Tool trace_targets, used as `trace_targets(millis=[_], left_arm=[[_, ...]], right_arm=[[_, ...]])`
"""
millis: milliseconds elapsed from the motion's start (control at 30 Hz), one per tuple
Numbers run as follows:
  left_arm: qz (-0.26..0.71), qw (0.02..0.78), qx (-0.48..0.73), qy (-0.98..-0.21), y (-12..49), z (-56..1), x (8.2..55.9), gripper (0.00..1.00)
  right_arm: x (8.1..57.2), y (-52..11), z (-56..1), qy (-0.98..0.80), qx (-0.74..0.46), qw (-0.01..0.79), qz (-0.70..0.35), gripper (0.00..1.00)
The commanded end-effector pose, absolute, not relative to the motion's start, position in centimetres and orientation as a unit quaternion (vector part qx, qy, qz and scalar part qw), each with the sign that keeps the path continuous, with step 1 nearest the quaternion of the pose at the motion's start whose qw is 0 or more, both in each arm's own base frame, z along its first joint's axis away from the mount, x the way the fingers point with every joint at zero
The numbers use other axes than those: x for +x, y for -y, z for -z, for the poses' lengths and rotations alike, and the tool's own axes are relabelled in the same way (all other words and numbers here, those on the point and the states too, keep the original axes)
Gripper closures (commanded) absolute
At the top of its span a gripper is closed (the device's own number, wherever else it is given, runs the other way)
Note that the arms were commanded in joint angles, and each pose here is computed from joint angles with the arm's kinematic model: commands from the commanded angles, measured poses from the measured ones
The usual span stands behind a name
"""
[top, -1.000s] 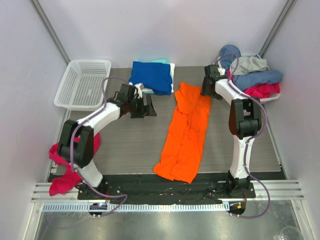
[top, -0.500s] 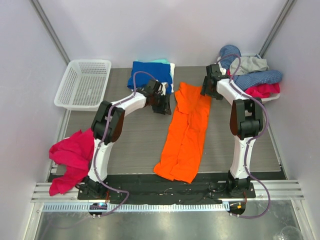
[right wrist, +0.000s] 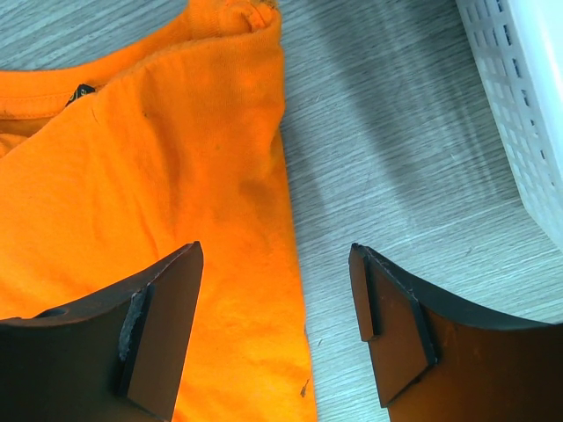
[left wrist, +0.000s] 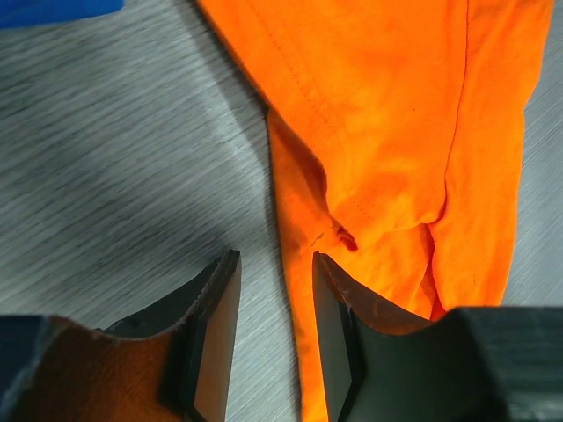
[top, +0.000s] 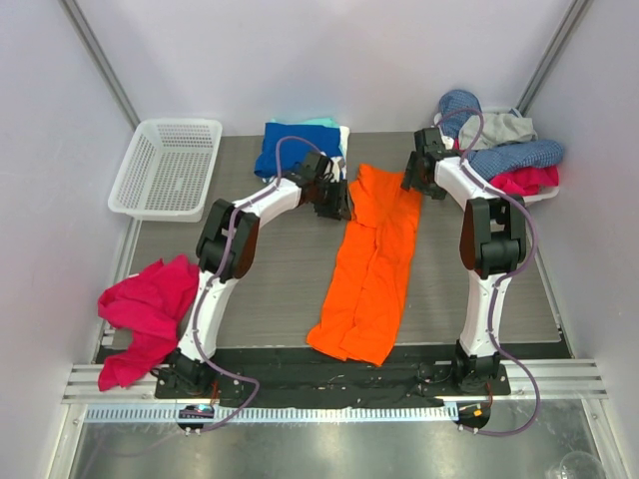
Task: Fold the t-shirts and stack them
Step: Fold the tshirt
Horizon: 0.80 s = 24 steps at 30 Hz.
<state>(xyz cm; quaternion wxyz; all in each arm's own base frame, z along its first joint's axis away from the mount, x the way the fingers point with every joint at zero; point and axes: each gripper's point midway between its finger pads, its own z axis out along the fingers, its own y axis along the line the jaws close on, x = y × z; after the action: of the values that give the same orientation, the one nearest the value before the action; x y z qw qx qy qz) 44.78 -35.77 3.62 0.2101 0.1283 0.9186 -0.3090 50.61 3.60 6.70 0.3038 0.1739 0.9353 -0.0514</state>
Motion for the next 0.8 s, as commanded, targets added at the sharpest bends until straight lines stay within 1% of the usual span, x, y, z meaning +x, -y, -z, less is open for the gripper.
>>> trace_targets(millis=[0,200,433,500,533,600,633,700,767], left_arm=[[0.285,0.178,0.138,-0.932,35.8,-1.0,43.3,0.59],[0.268,0.16,0.149,-0.938,36.2,1.2,42.3,0.62],[0.264,0.146,0.157,-0.941,37.1,2.7,41.3,0.63],[0.261,0.142,0.157,-0.942,37.1,3.1,41.1,0.65],[0.258,0.14,0.158,-0.943,36.9,3.3,41.0,0.74],[0.253,0.139,0.16,-0.944,36.7,3.5,41.0,0.82],[0.249,0.138,0.161,-0.945,36.6,3.6,40.9,0.9],[0.246,0.136,0.163,-0.946,36.4,3.8,40.8,0.99],[0.24,0.135,0.163,-0.947,36.1,4.0,40.6,1.0]], right_arm=[[51.4,-3.3,-10.2,-0.922,0.182,0.34,0.039,0.25],[51.3,-3.1,-10.3,-0.921,0.184,0.341,0.038,0.25],[51.2,-2.8,-10.1,-0.922,0.187,0.338,0.039,0.25],[51.3,-2.6,-10.2,-0.921,0.189,0.338,0.04,0.25],[51.3,-2.7,-9.9,-0.922,0.189,0.336,0.039,0.25],[51.5,-2.8,-9.7,-0.922,0.191,0.334,0.035,0.25],[51.5,-3.0,-9.6,-0.923,0.19,0.333,0.033,0.25],[51.8,-3.0,-9.2,-0.924,0.192,0.33,0.03,0.25],[52.2,-3.1,-8.9,-0.924,0.193,0.329,0.028,0.25]])
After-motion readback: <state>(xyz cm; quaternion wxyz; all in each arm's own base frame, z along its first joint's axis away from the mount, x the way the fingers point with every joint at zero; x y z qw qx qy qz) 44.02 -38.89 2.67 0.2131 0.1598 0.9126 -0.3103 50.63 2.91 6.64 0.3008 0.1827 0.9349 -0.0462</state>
